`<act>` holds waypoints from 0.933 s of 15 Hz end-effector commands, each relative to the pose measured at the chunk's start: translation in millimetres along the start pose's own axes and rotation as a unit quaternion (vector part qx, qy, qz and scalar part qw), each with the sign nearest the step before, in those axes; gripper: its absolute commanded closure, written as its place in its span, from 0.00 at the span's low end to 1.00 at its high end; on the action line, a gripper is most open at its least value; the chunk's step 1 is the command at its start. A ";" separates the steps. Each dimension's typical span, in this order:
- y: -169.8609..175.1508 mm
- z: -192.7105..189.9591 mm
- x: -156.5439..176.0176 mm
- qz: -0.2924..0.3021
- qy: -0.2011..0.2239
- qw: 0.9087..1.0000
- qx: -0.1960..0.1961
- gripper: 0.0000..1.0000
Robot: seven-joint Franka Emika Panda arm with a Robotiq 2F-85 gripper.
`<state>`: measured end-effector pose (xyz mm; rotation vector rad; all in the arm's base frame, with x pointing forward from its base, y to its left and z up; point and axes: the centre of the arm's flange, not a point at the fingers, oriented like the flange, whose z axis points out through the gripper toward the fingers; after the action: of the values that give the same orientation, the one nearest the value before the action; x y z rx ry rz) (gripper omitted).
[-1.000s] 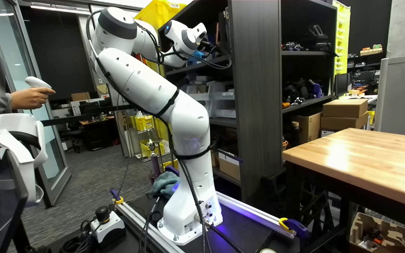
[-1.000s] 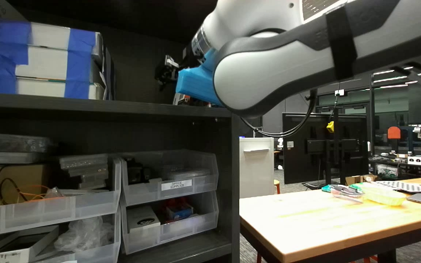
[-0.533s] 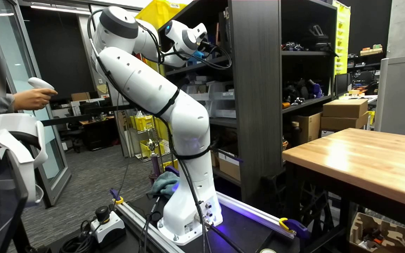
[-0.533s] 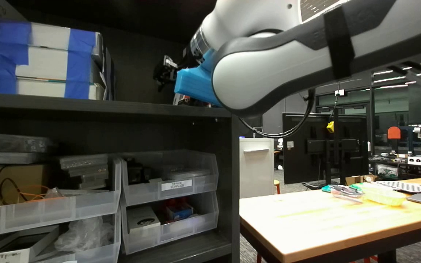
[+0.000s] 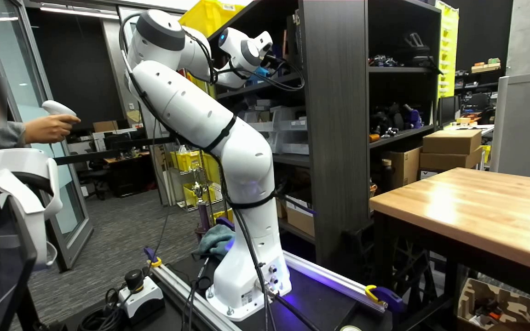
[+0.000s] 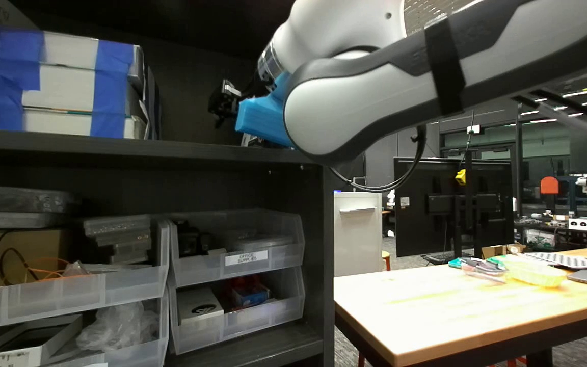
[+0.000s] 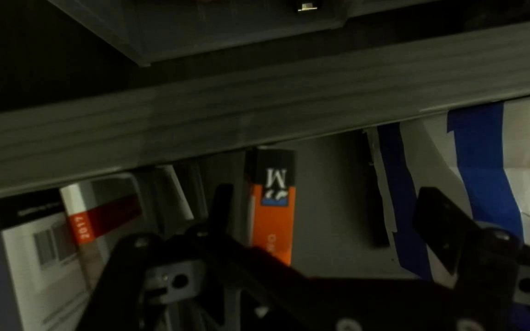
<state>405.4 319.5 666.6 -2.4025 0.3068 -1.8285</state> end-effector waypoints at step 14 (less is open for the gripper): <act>5.8 16.0 12.6 0.004 0.009 1.000 -0.007 0.98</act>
<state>415.6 312.4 666.5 -2.4077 0.3367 -1.8389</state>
